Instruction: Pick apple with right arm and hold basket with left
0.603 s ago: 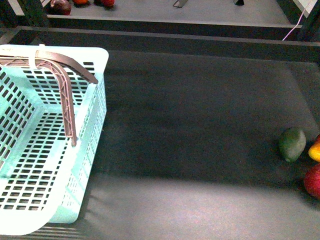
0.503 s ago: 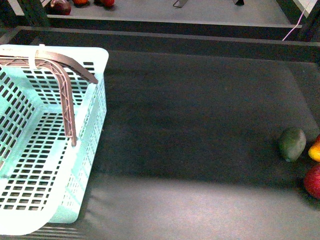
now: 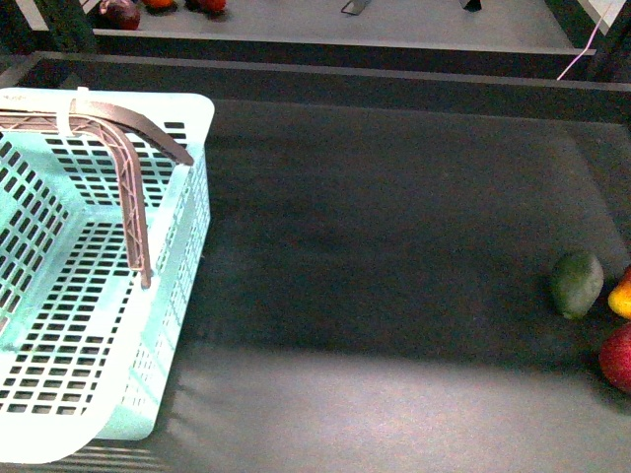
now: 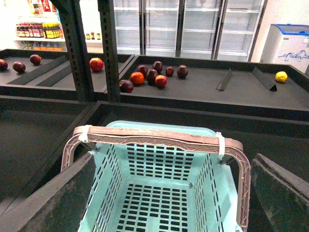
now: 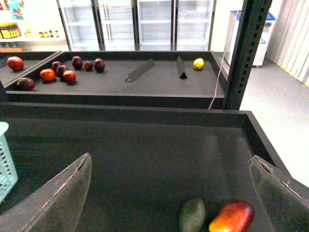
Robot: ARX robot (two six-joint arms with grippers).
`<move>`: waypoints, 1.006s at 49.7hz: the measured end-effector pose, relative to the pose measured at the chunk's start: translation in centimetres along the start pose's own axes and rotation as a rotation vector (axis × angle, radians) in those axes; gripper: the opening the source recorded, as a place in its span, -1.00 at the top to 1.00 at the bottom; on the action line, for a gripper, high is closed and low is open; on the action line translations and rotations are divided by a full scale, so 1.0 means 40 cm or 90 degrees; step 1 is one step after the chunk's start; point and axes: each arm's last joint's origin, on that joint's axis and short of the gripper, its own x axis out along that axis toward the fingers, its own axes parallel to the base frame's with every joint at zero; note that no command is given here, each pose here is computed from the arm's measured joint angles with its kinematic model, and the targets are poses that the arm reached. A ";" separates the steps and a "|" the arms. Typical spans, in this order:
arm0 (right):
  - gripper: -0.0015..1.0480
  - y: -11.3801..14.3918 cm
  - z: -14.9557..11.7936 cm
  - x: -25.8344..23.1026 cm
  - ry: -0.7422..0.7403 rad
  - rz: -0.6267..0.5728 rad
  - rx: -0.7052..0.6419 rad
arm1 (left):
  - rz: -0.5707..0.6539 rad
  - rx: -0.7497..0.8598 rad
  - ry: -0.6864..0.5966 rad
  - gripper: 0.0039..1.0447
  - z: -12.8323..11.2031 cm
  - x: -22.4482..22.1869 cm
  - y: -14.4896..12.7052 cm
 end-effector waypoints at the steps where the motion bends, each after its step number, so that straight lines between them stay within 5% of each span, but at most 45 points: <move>1: -0.83 0.000 0.000 0.000 0.000 0.000 0.000 | 0.000 0.000 0.000 -0.87 0.000 0.000 0.000; 12: -0.83 0.000 0.000 0.000 0.000 0.000 0.000 | -0.011 -0.007 0.012 -0.87 -0.001 0.001 0.000; 16: -0.83 0.000 0.000 0.000 0.000 0.000 0.000 | -0.089 -0.150 0.233 -0.87 0.001 0.005 -0.002; 22: -0.83 0.000 0.000 0.000 0.000 0.000 0.000 | -0.096 -0.292 0.354 -0.87 -0.011 0.030 -0.004; 36: -0.83 0.000 0.000 0.000 0.000 0.000 0.000 | -0.063 -0.483 0.325 -0.87 0.039 0.182 0.023; 50: -0.83 0.000 0.000 0.000 0.000 0.000 0.000 | 0.032 -0.656 0.353 -0.87 0.008 0.345 0.082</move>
